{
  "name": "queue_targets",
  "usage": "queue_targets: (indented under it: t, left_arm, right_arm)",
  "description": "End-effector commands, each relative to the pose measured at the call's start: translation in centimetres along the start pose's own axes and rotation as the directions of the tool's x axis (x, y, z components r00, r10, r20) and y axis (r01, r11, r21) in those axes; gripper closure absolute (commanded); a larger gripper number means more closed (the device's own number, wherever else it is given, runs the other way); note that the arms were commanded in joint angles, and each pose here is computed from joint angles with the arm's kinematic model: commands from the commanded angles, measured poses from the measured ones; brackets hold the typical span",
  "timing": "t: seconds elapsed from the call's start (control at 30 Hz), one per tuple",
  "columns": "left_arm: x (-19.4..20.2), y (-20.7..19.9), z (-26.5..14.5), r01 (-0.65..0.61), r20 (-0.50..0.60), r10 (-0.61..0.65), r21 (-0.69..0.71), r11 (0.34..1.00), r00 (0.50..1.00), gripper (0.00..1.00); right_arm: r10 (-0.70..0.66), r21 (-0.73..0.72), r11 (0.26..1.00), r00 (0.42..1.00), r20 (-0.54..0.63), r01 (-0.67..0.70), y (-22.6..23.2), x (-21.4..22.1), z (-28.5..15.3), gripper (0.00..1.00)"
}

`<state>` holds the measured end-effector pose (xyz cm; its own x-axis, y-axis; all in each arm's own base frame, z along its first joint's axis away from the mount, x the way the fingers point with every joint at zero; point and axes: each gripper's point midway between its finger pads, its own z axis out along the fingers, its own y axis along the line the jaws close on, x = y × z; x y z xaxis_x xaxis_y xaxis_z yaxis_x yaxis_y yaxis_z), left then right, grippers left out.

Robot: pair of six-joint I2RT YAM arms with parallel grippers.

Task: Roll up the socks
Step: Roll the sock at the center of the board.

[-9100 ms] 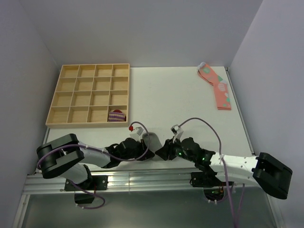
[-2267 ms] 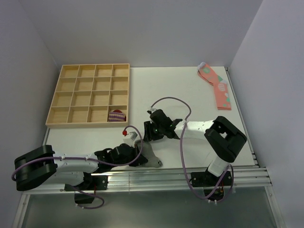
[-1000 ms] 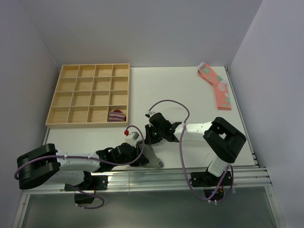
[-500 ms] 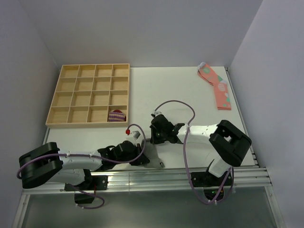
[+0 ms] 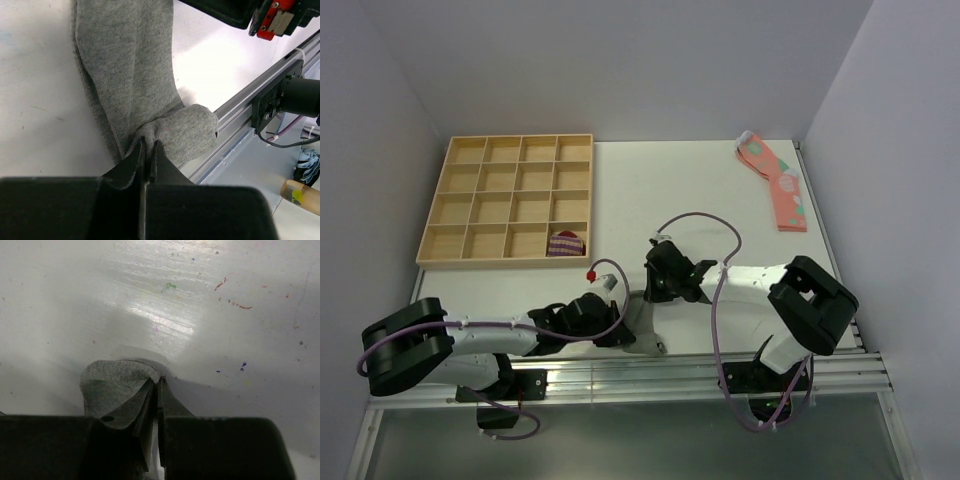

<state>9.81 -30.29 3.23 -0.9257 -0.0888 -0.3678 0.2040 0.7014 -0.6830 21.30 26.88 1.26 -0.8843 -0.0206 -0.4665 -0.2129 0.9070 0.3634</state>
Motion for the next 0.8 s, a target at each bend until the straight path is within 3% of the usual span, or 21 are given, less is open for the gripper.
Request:
queue_targets:
  t: [0.0, 0.07, 0.33, 0.47, 0.57, 0.77]
  left_arm:
    - [3.7, 6.2, -1.0, -0.057, -0.153, 0.024, -0.217, 0.974, 0.988, 1.00]
    - [3.5, 6.3, -0.9, -0.069, -0.160, 0.033, -0.226, 0.972, 0.987, 1.00]
    - [3.0, 7.3, -0.4, -0.034, -0.194, -0.013, -0.234, 0.972, 0.981, 1.00]
    - [2.3, 7.3, -0.3, -0.060, -0.203, 0.009, -0.248, 0.967, 0.979, 1.00]
    - [2.0, 7.4, -0.3, -0.068, -0.216, 0.010, -0.262, 0.963, 0.976, 1.00]
    - [1.9, 7.7, -0.1, -0.069, -0.231, 0.003, -0.280, 0.958, 0.973, 1.00]
  right_arm:
    - [0.005, 0.058, 0.998, 0.997, 0.079, -0.010, -1.8, -1.7, -0.3, 0.89]
    - [-0.002, 0.013, 1.000, 0.996, 0.089, 0.000, -0.8, -2.2, -0.5, 0.82]
    - [-0.020, 0.013, 1.000, 0.995, 0.097, 0.019, -0.2, -3.2, -0.5, 0.78]
    - [-0.007, -0.015, 1.000, 0.993, 0.116, 0.009, -0.2, -2.9, -1.0, 0.56]
    - [-0.003, -0.037, 0.999, 0.990, 0.138, 0.008, 0.0, -3.2, -1.8, 0.49]
    - [0.017, -0.160, 0.987, 0.970, 0.241, 0.022, 1.9, -4.6, -5.4, 0.49]
